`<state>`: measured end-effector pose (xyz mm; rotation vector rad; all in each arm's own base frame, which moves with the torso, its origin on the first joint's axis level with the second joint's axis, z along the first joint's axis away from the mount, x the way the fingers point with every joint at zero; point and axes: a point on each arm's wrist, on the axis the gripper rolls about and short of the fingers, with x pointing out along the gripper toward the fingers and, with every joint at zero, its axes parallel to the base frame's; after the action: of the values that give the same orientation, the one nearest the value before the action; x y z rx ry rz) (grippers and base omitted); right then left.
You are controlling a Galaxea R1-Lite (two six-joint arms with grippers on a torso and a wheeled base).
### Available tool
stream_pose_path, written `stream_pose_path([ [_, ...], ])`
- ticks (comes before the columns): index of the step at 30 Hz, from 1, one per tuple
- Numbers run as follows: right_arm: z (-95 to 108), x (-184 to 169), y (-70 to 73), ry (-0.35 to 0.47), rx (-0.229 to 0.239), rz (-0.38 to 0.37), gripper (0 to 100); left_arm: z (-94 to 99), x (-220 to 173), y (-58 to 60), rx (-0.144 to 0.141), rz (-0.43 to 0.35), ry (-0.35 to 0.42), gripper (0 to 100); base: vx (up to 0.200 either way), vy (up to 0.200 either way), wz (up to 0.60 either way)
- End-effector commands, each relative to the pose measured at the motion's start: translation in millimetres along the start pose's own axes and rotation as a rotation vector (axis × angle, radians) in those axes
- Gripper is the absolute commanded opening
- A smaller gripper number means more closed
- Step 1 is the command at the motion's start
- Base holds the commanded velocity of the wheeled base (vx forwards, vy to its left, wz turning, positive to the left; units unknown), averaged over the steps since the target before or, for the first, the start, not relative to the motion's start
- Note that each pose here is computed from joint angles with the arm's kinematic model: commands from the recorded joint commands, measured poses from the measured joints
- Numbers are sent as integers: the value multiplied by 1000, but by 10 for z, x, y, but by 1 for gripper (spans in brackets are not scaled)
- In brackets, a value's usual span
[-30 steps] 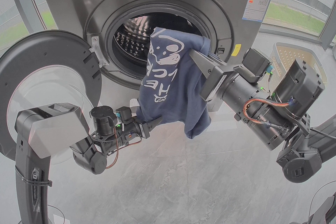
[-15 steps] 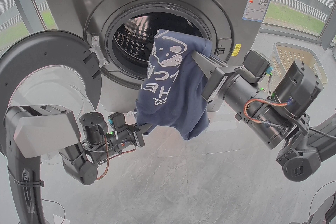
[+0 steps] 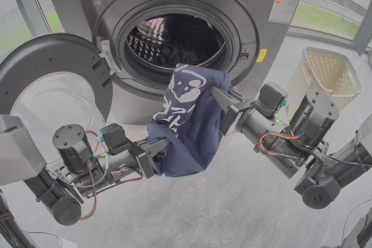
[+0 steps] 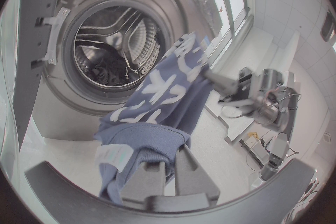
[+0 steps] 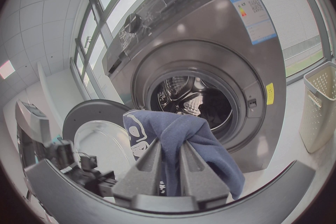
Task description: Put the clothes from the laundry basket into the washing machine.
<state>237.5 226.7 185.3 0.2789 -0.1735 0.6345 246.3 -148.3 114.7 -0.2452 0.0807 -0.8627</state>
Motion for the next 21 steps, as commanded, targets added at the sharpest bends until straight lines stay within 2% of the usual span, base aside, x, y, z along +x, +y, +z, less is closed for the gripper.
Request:
stream_pose_path([
  [1,-322,37,-96,82,-16,-25,0,153,-106,-218,25,-40,-51,0,0,0,0],
  [2,-356,41,-101,90,-17,-27,100,175,-77,-215,28,-25,-67,0,0,0,0],
  [7,-473,39,-128,113,-21,-32,100,248,-3,-195,37,12,-113,0,0,0,0],
  [11,-563,-26,-222,158,-39,-58,100,406,127,-195,56,9,-190,0,0,0,0],
  [16,-660,-125,-262,196,-46,-68,100,429,149,-167,54,22,-204,0,0,0,0],
  [21,-730,-202,-248,228,-50,-62,100,515,228,-153,60,56,-255,0,0,0,0],
])
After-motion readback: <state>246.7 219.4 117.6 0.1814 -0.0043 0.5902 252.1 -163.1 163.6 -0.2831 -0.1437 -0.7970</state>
